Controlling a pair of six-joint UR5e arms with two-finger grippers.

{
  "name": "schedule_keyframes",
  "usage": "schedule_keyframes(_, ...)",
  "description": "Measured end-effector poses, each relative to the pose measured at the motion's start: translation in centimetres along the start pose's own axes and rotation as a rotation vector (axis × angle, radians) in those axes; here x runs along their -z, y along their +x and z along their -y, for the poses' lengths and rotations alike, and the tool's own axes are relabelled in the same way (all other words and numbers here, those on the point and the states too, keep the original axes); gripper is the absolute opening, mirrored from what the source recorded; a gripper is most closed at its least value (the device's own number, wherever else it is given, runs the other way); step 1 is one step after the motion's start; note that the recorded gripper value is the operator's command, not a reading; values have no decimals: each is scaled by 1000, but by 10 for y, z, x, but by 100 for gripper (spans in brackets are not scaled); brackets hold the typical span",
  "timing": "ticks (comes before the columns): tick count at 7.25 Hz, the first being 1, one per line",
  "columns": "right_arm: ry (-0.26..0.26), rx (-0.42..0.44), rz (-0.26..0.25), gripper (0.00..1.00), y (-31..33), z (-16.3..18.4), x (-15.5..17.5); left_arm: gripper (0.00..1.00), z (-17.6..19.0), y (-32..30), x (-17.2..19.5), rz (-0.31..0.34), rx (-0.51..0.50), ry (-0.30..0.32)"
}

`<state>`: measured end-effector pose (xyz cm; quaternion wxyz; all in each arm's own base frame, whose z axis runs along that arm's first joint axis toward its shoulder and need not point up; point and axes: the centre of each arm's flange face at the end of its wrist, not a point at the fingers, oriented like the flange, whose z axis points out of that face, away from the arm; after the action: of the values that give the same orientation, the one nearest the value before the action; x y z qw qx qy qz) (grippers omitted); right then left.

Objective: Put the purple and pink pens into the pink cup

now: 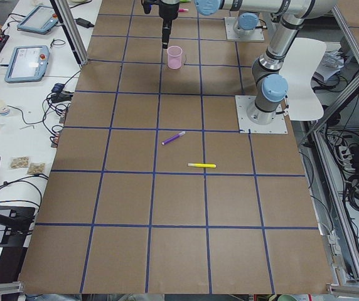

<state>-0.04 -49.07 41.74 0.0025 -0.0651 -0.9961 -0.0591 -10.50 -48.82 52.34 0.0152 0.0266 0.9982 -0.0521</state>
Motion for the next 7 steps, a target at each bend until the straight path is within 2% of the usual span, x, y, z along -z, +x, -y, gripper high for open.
schedule_keyframes(2,36,30,-2,100,42,19,-29,100,-2,0,-1,0,0,-2)
schedule_keyframes(5,25,113,14,100,111,42,-74,100,-3,0,-1,0,0,-3)
schedule_keyframes(7,38,196,23,100,162,61,-121,100,-3,0,-1,0,0,-3)
